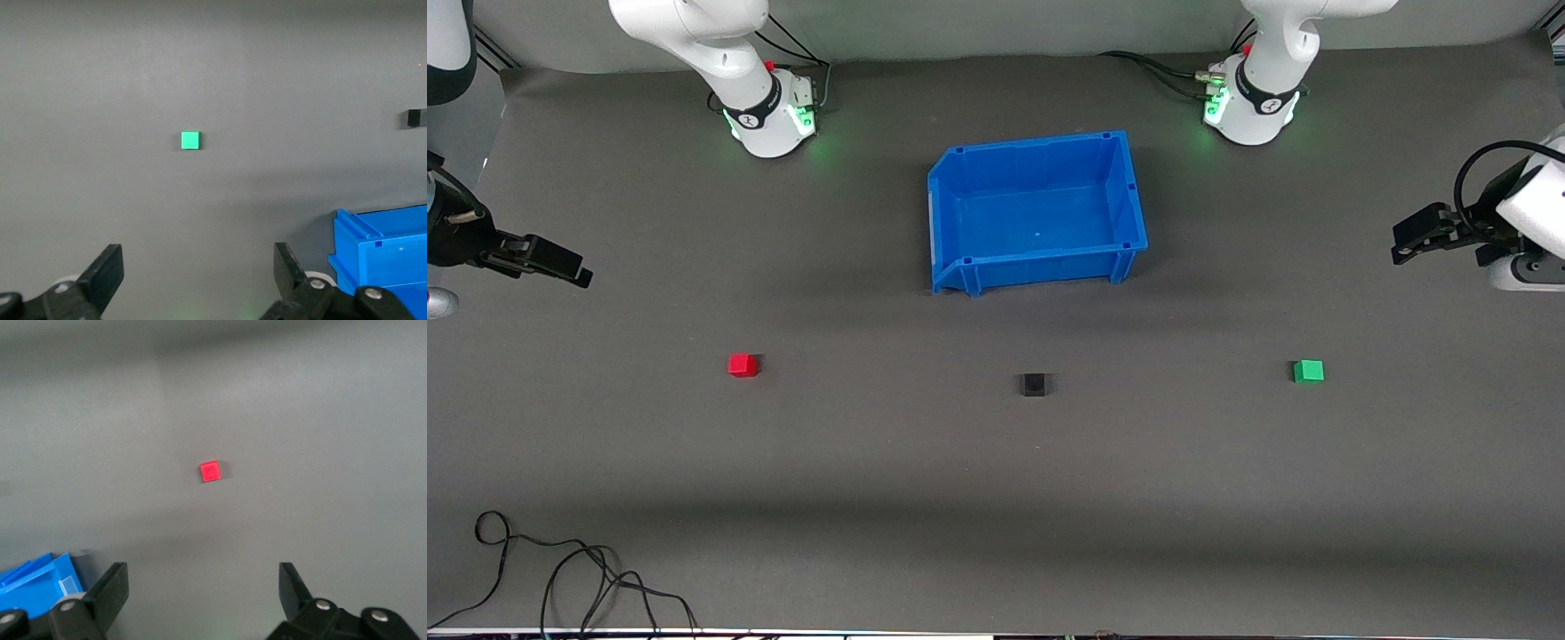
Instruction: Attach green and red cubes to black cube
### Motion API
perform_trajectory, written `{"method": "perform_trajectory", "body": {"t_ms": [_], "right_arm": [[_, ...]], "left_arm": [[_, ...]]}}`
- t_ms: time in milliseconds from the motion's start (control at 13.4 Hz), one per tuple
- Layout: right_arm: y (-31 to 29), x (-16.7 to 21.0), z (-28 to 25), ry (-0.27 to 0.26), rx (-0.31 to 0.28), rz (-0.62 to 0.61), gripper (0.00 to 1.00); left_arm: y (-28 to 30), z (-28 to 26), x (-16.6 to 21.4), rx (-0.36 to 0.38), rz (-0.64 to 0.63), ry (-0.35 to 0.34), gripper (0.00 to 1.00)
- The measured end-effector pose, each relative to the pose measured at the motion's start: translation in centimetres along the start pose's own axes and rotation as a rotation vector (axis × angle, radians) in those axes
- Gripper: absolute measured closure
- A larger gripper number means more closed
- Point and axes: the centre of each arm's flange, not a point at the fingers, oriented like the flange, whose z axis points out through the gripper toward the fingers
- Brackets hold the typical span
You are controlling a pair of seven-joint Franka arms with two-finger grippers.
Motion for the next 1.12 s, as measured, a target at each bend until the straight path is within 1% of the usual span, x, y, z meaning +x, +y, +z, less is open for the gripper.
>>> {"method": "perform_trajectory", "body": {"t_ms": [819, 967, 1116], "right_arm": [[0.0, 0.0, 0.0, -0.001, 0.0, -0.001, 0.0], [0.0, 0.3, 0.8, -0.012, -0.003, 0.0, 0.0], [-0.3, 1.1, 3.3, -0.037, -0.008, -0.001, 0.0]], "left_arm": [[0.1, 0.0, 0.0, 0.001, 0.001, 0.0, 0.0], [0.0, 0.0, 0.0, 0.001, 0.001, 0.0, 0.0], [-0.2, 0.1, 0.0, 0.001, -0.005, -0.001, 0.0]]}}
